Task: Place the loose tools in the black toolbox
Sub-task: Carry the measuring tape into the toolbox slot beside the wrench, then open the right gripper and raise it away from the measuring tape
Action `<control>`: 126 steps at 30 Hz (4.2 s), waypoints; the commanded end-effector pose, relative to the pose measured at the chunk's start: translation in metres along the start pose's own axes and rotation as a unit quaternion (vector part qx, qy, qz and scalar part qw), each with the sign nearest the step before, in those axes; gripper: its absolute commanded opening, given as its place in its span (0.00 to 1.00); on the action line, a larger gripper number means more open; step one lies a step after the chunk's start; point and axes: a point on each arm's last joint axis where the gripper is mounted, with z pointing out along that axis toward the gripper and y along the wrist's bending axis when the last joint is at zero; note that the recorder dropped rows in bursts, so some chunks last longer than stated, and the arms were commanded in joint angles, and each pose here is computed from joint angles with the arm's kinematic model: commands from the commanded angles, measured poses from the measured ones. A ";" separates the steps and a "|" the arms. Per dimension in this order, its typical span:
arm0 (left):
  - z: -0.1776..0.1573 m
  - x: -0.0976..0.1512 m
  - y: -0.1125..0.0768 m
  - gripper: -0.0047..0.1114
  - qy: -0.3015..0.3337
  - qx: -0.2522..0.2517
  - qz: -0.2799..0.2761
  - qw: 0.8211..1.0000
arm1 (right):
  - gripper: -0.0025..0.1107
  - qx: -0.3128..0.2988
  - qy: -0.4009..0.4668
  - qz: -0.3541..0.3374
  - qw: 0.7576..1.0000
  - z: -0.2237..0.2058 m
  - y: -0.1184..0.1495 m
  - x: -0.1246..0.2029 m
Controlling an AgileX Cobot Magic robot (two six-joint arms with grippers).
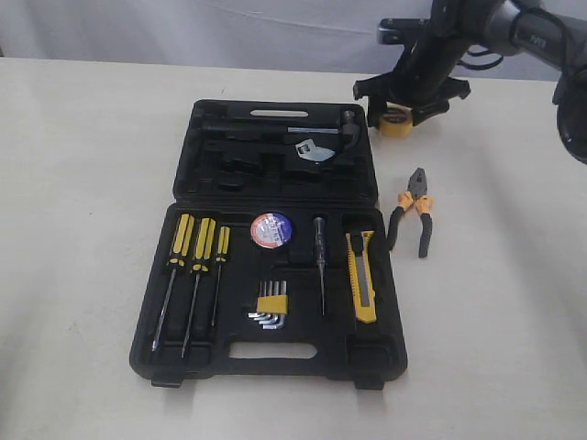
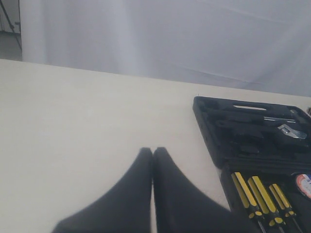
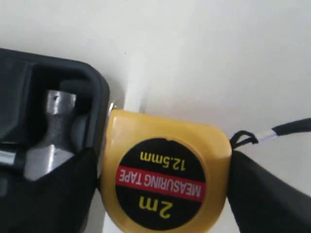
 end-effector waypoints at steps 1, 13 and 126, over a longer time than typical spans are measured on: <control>0.000 -0.001 0.000 0.04 0.000 0.002 0.002 1.000 | 0.15 -0.002 0.020 -0.001 1.000 -0.042 0.004 -0.002; 0.000 -0.001 0.000 0.04 0.000 0.002 0.002 1.000 | 0.15 -0.038 0.105 -0.027 0.993 -0.059 0.097 0.029; 0.000 -0.001 0.000 0.04 0.000 0.002 0.003 1.000 | 0.02 0.031 0.060 -0.054 0.996 -0.119 0.055 0.052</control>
